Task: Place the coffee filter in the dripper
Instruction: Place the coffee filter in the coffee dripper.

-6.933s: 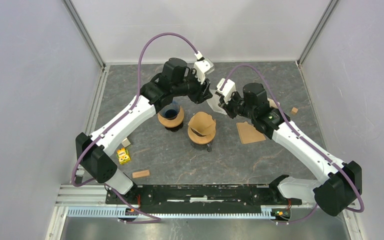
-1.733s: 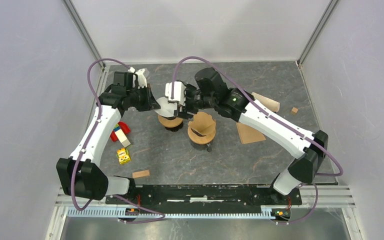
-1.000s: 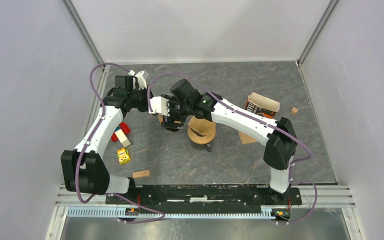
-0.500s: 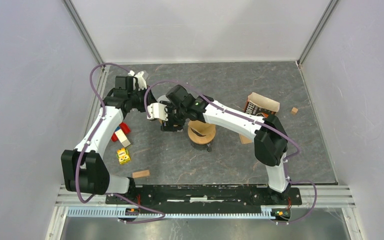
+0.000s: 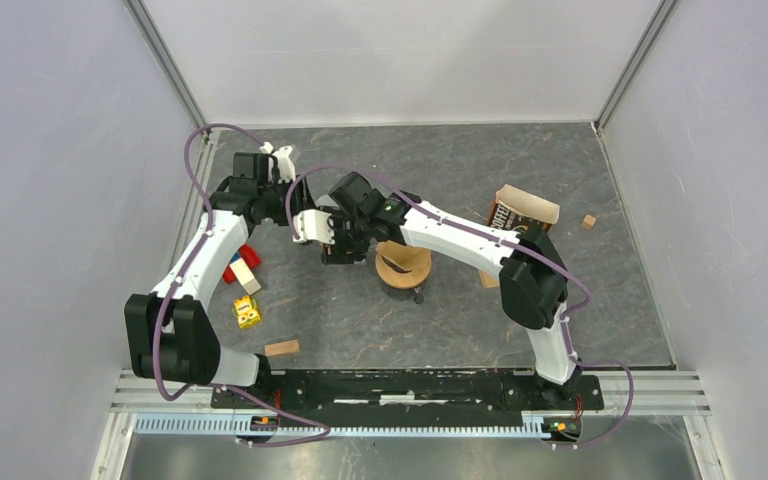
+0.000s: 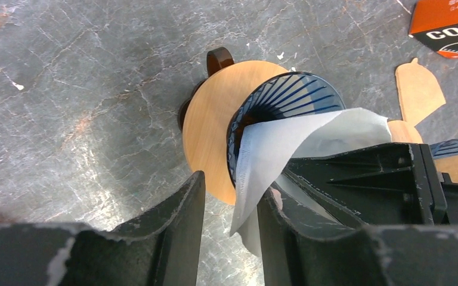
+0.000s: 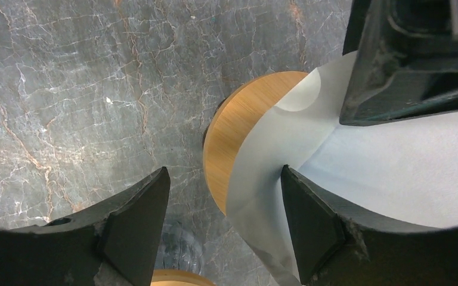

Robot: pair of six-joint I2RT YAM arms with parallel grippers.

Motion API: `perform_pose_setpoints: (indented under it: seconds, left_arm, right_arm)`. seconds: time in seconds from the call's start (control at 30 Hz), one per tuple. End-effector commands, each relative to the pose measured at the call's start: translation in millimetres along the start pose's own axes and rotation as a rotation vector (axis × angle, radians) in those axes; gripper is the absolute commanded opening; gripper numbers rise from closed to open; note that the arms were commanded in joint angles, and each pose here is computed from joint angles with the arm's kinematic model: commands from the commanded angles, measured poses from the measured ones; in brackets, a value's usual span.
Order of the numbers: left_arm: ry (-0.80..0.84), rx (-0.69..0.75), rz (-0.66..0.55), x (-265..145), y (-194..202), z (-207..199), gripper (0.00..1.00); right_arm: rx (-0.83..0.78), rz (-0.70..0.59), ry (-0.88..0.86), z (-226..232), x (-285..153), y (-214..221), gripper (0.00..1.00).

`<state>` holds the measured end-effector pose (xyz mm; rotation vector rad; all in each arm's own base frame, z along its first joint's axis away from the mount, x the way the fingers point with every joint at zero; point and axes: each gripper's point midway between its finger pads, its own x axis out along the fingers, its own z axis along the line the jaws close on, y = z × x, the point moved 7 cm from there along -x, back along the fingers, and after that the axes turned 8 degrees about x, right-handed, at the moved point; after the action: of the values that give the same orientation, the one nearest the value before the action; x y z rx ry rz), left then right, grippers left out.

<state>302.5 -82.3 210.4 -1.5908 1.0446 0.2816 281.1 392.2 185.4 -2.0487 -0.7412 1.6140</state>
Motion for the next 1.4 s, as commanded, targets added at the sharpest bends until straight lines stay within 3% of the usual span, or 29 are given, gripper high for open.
perform_pose_setpoints:
  seconds: [0.0, 0.7, 1.07, 1.37]
  left_arm:
    - [-0.031, 0.097, -0.051, -6.3, -15.0, 4.0, 0.45]
    - [0.014, 0.111, -0.005, 19.1, -12.2, 9.9, 0.49]
    - [0.032, 0.157, -0.063, 8.0, -29.6, 2.7, 0.52]
    - [0.03, 0.203, -0.101, 2.6, -42.6, -0.3, 0.6]
  right_arm:
    - [-0.019, -0.013, 0.02, -8.7, -0.6, -8.3, 0.75]
    - [-0.012, 0.047, 0.003, -13.6, 11.6, 9.8, 0.74]
    - [-0.019, 0.043, 0.0, -15.4, 7.9, 6.2, 0.74]
    - [-0.025, -0.001, 0.016, -21.9, -7.3, -9.0, 0.78]
